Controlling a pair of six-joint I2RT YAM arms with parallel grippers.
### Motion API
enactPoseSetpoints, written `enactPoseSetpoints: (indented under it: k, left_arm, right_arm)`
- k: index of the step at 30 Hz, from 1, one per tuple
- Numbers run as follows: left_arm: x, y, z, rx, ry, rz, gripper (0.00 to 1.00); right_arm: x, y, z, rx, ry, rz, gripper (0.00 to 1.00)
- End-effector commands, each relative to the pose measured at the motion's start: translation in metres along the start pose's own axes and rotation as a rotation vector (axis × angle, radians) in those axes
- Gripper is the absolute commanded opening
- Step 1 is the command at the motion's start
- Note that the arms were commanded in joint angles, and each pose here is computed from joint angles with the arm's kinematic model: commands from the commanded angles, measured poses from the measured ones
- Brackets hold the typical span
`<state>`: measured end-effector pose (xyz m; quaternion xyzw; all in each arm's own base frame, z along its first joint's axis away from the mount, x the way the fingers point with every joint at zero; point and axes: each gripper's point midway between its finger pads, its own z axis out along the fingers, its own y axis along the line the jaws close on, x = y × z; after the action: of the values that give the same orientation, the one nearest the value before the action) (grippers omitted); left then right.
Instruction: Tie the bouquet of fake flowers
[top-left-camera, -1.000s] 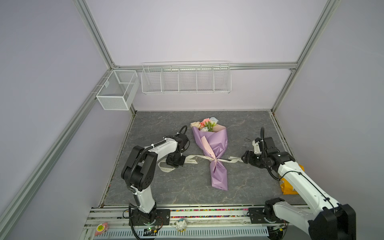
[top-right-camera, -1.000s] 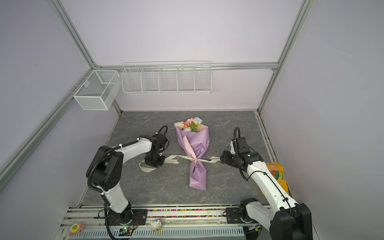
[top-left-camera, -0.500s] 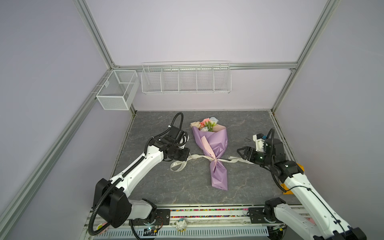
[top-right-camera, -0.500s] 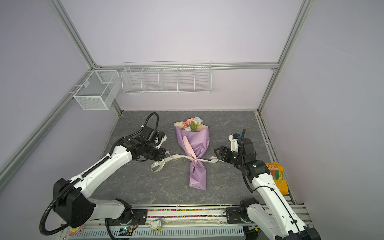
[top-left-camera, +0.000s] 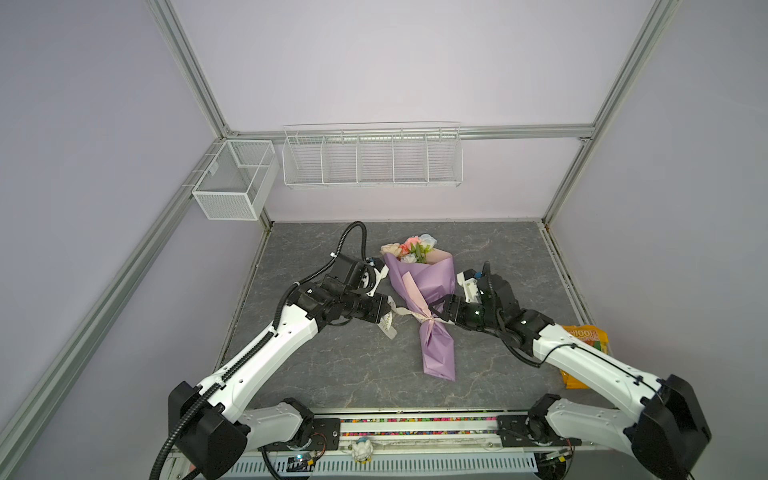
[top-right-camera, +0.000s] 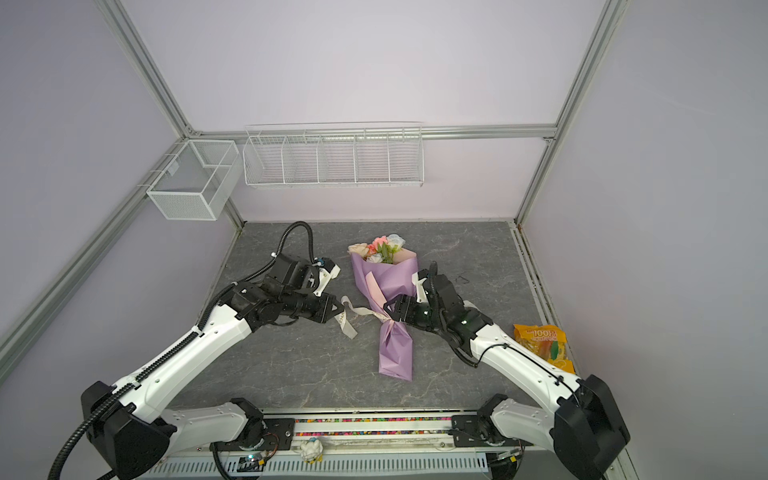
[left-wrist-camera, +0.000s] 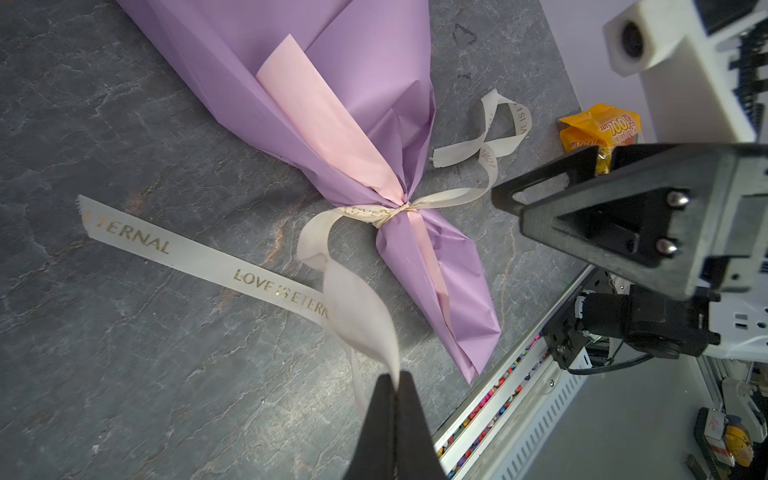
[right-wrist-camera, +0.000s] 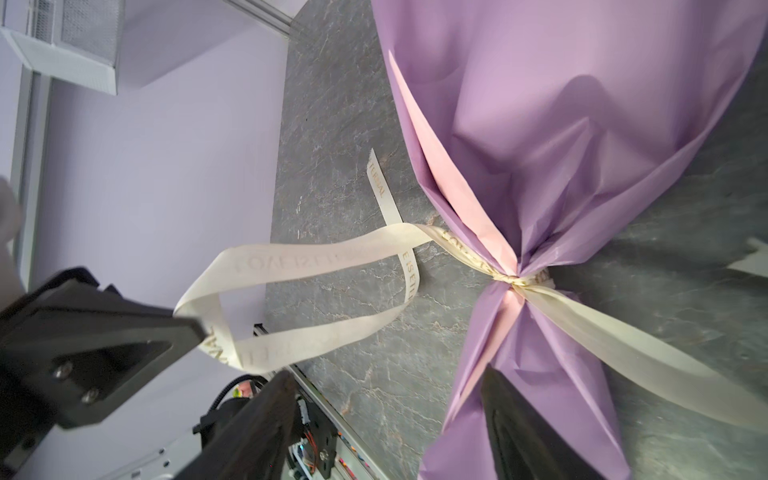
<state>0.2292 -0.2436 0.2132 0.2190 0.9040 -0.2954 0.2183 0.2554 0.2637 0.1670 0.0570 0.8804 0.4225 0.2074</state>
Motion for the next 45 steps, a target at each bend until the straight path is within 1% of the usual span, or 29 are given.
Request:
enactPoseSetpoints:
  k: [1,4,10,14,20,21,23,25,26,28,29,30,31,32,34,36,37,41,44,45]
  left_arm:
    - [0.019,0.001,-0.003,-0.004,0.052,0.017,0.0]
    - [0.026,0.002,-0.004,-0.005,0.069,0.026,0.0]
    - [0.028,0.002,-0.003,-0.002,0.069,0.028,0.0]
    - [0.029,0.005,-0.004,-0.012,0.067,0.033,0.0]
    - [0.035,0.009,-0.003,-0.028,0.082,0.028,0.0]
    - [0.036,0.009,-0.003,-0.031,0.084,0.026,0.0]
    - [0.038,0.01,-0.003,-0.035,0.083,0.026,0.0]
    - [0.039,0.012,-0.004,-0.043,0.08,0.026,0.0]
    - [0.04,0.013,-0.004,-0.044,0.077,0.026,0.0]
    - [0.039,0.012,-0.004,-0.043,0.069,0.029,0.0]
    - [0.039,0.012,-0.005,-0.042,0.068,0.029,0.0]
    - [0.038,0.012,-0.005,-0.04,0.066,0.03,0.0]
    - [0.038,0.013,-0.004,-0.045,0.066,0.03,0.0]
    - [0.037,0.013,-0.004,-0.048,0.064,0.029,0.0]
    - [0.036,0.014,-0.004,-0.055,0.061,0.027,0.0]
    - [0.034,0.013,-0.005,-0.054,0.053,0.028,0.0]
    - [0.033,0.013,-0.005,-0.055,0.051,0.029,0.0]
    - [0.031,0.012,-0.006,-0.051,0.05,0.034,0.0]
    - [0.031,0.012,-0.006,-0.052,0.052,0.034,0.0]
    - [0.031,0.012,-0.006,-0.054,0.053,0.033,0.0]
  right_arm:
    - [-0.008,0.025,0.016,-0.077,-0.016,0.14,0.75]
    - [0.001,0.026,0.037,-0.035,0.039,0.207,0.76]
    - [0.02,0.033,0.078,-0.052,0.114,0.325,0.77]
    - [0.025,0.056,0.098,-0.126,0.154,0.364,0.77]
    - [0.027,0.06,0.116,-0.121,0.141,0.395,0.76]
    - [0.027,0.06,0.118,-0.128,0.144,0.4,0.74]
    - [0.026,0.061,0.119,-0.143,0.133,0.407,0.67]
    - [0.024,0.056,0.117,-0.135,0.114,0.415,0.62]
    - [0.024,0.057,0.116,-0.137,0.11,0.411,0.57]
    - [0.024,0.058,0.114,-0.143,0.113,0.401,0.43]
    - [0.025,0.059,0.114,-0.147,0.118,0.394,0.4]
    - [0.026,0.06,0.113,-0.147,0.125,0.389,0.4]
    - [0.028,0.06,0.113,-0.145,0.132,0.389,0.41]
    - [0.03,0.059,0.113,-0.142,0.135,0.388,0.45]
    - [0.035,0.056,0.111,-0.121,0.143,0.392,0.62]
    - [0.04,0.052,0.109,-0.091,0.143,0.397,0.71]
    - [0.042,0.051,0.108,-0.081,0.137,0.397,0.75]
    - [0.041,0.057,0.112,-0.096,0.145,0.403,0.79]
    - [0.046,0.069,0.122,-0.141,0.201,0.404,0.79]
    - [0.048,0.069,0.124,-0.135,0.21,0.435,0.79]
